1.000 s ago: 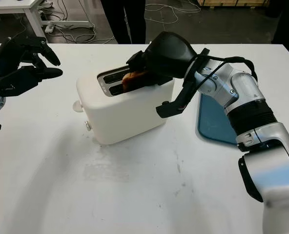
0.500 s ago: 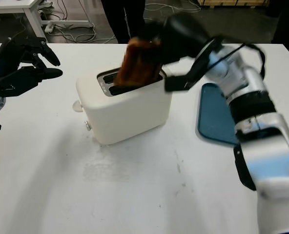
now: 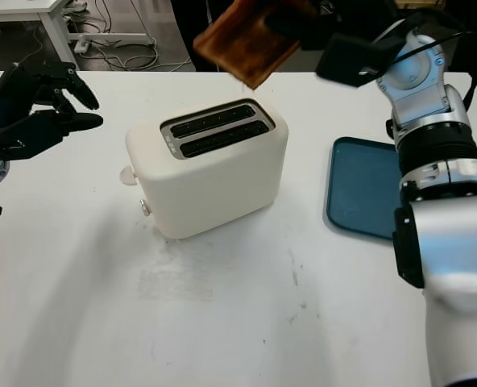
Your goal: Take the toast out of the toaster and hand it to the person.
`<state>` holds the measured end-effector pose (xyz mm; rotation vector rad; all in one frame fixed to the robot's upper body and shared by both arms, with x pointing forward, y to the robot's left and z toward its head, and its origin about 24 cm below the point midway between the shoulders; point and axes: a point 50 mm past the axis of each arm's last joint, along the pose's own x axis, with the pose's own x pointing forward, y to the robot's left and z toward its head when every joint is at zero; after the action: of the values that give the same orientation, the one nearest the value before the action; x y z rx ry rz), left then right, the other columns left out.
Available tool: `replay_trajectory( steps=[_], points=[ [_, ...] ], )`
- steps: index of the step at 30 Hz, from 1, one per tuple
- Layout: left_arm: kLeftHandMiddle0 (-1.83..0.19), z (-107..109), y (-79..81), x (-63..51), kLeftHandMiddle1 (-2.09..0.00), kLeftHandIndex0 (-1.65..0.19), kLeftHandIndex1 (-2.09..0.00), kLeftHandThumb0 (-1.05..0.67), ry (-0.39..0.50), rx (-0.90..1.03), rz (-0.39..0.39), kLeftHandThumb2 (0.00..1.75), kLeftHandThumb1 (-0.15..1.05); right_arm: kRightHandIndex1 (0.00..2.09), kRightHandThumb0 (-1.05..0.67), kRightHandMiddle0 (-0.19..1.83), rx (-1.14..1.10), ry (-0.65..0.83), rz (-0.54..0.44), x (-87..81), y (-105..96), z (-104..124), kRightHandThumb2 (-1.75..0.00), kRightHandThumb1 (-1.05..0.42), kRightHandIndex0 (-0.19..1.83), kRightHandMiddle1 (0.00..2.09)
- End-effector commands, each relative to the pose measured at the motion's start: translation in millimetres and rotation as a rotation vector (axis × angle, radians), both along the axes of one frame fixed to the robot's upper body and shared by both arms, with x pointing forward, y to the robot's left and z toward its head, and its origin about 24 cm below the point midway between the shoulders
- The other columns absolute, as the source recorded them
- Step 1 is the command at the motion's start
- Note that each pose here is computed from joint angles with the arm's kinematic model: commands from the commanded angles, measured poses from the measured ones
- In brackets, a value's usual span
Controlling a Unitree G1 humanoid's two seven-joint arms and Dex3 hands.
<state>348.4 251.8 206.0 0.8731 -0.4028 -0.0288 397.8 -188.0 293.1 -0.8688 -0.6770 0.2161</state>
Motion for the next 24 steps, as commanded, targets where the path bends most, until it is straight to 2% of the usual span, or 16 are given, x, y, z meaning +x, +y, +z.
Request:
replay_trajectory(
  steps=[1, 5, 10, 15, 22, 24],
  points=[
    [-0.96, -2, 3.1, -1.5, -1.17, -0.8, -1.22, -1.05, -0.001, 0.001, 0.006, 0.0, 0.87, 1.75, -0.5, 0.75, 0.049, 0.023, -0.046, 4.4, -3, 2, -0.46, -0.92, 0.96, 1.75],
    [-0.96, -2, 2.6, -1.6, -1.18, -0.8, -1.23, -1.05, 0.007, 0.008, 0.015, 0.0, 0.87, 1.75, -0.44, 0.76, 0.195, 0.112, -0.17, 14.5, -13, -14, -0.44, -0.92, 0.96, 1.75],
    [-0.97, -3, 2.8, -1.8, -1.18, -0.8, -1.22, -1.05, -0.007, 0.013, 0.013, 0.0, 0.87, 1.75, -0.37, 0.65, 0.31, 0.203, -0.308, 22.3, -17, -39, -0.44, -0.92, 0.86, 1.75],
    [-0.97, -3, 3.5, -1.9, -1.17, -0.8, -1.22, -1.05, 0.0, 0.008, 0.014, 0.0, 0.86, 1.75, -0.31, 0.5, 0.39, 0.269, -0.393, 24.7, -20, -59, -0.45, -0.92, 0.71, 1.75],
    [-0.97, -3, 3.7, -2.0, -1.17, -0.79, -1.23, -1.05, 0.0, 0.011, 0.008, 0.0, 0.87, 1.75, -0.32, 0.47, 0.444, 0.349, -0.515, 26.0, -22, -83, -0.44, -0.92, 0.72, 1.75],
    [-0.97, -3, 3.0, -2.1, -1.17, -0.8, -1.23, -1.05, -0.001, 0.01, 0.008, 0.0, 0.85, 1.75, -0.27, 0.42, 0.449, 0.362, -0.536, 25.9, -21, -89, -0.39, -0.92, 0.69, 1.75]
  ],
)
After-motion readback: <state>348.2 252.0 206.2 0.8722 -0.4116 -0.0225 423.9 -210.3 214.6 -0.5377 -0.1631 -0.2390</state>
